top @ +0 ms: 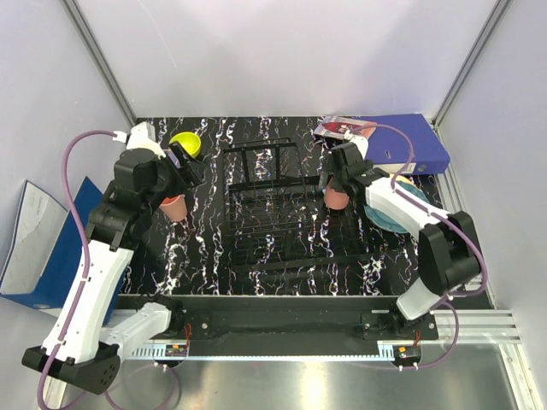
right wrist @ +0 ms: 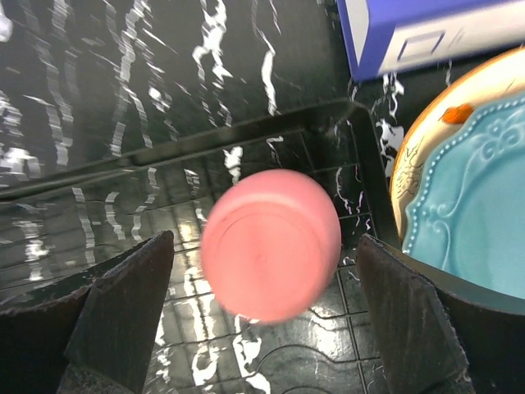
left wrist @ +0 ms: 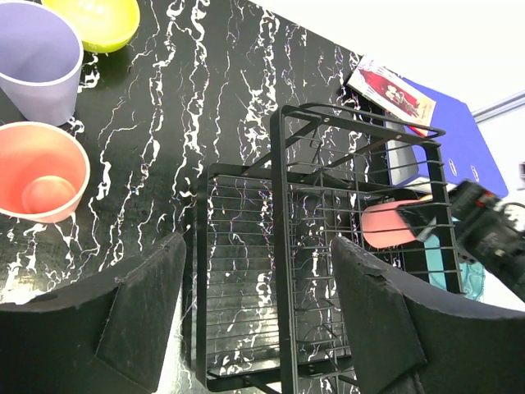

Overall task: Unload the mixed dishes from the dish rack
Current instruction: Pick up the cup from the dish rack.

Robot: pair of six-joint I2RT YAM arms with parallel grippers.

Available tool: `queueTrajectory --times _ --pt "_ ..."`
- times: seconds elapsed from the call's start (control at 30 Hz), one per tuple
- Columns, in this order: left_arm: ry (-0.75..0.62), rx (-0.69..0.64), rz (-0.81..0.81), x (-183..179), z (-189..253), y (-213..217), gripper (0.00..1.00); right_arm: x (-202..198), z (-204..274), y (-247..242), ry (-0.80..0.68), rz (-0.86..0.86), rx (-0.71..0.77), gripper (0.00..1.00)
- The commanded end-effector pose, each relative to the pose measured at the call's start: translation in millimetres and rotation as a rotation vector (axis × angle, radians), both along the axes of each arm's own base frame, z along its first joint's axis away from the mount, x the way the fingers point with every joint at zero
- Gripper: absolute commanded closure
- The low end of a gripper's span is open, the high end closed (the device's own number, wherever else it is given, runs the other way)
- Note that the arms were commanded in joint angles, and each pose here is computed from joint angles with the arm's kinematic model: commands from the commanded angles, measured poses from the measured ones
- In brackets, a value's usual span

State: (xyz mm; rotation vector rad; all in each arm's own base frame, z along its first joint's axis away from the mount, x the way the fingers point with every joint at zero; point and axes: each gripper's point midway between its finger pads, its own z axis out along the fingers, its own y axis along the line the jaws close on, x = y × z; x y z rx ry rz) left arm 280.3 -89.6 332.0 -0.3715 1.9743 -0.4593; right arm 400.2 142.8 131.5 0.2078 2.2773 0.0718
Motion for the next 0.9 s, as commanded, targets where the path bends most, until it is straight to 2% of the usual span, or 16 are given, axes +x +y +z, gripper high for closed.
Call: queueTrajectory --times 0.0,0.07,0.17,0.2,0.27,0.3,0.4,0.53,0.57,0.6,0.7,0.73,0.77,0.8,0.83,0.87 --pt "-0.06 -0.003 -0.029 4.8 9.0 -5.4 0.25 15.8 -0.6 -0.4 -0.021 -0.038 -0.018 0.0" --pt "-0.058 -0.007 -0.035 5.9 7.2 -7.5 0.25 15.1 -4.4 -0.4 -0.012 -0.038 -0.02 0.02" --pt "-0.046 -0.018 -0.045 6.8 4.3 -11.0 0.25 13.1 -6.7 -1.8 -0.007 -0.041 -0.023 0.25" --pt "-0.044 -0.019 -0.044 8.2 2.8 -11.5 0.25 12.2 -4.5 -3.4 -0.013 -0.045 -0.025 0.38" --pt "-0.037 -0.027 -0.048 8.6 1.1 -13.3 0.25 10.1 0.5 -6.9 -0.027 -0.056 -0.028 0.51" --pt "-0.035 -0.03 -0.049 9.2 0.0 -13.9 0.25 9.0 3.3 -8.3 -0.034 -0.06 -0.028 0.63" --pt "-0.042 -0.034 -0.046 10.5 2.0 -14.1 0.25 3.6 25.6 -11.7 -0.085 -0.068 -0.007 0.78" --pt "-0.064 -0.032 -0.02 12.7 10.3 -9.8 0.25 -9.5 94.8 -11.3 -0.217 -0.065 0.096 0.91" --pt "-0.078 -0.036 -0.007 13.3 14.7 -7.9 0.25 -23.1 137.4 -13.0 -0.314 -0.057 0.162 0.96" --pt "-0.101 -0.042 0.005 11.5 20.0 -5.1 0.25 -32.7 158.4 -10.4 -0.369 -0.045 0.207 1.0" --pt "-0.186 -0.078 0.019 10.0 38.3 -3.0 0.23 -61.8 243.2 -5.6 -0.581 0.029 0.404 1.0" --pt "-0.232 -0.121 -0.02 10.5 51.3 -11.9 0.21 -67.8 255.3 -1.6 -0.594 0.053 0.444 1.0" --pt "-0.254 -0.149 -0.058 8.2 56.0 -19.2 0.1 -75.4 263.0 11.6 -0.585 0.126 0.493 1.0" --pt "-0.282 -0.179 -0.106 6.5 63.2 -28.3 0.03 -80.2 268.2 18.9 -0.578 0.162 0.532 1.0" --pt "-0.354 -0.263 -0.224 0.1 85.4 -50.1 0.01 -82.8 278.6 25.9 -0.584 0.185 0.62 1.0" --pt "-0.375 -0.306 -0.287 -4.0 85.8 -61.2 0.01 -100.0 289.7 47.2 -0.572 0.33 0.727 1.0"
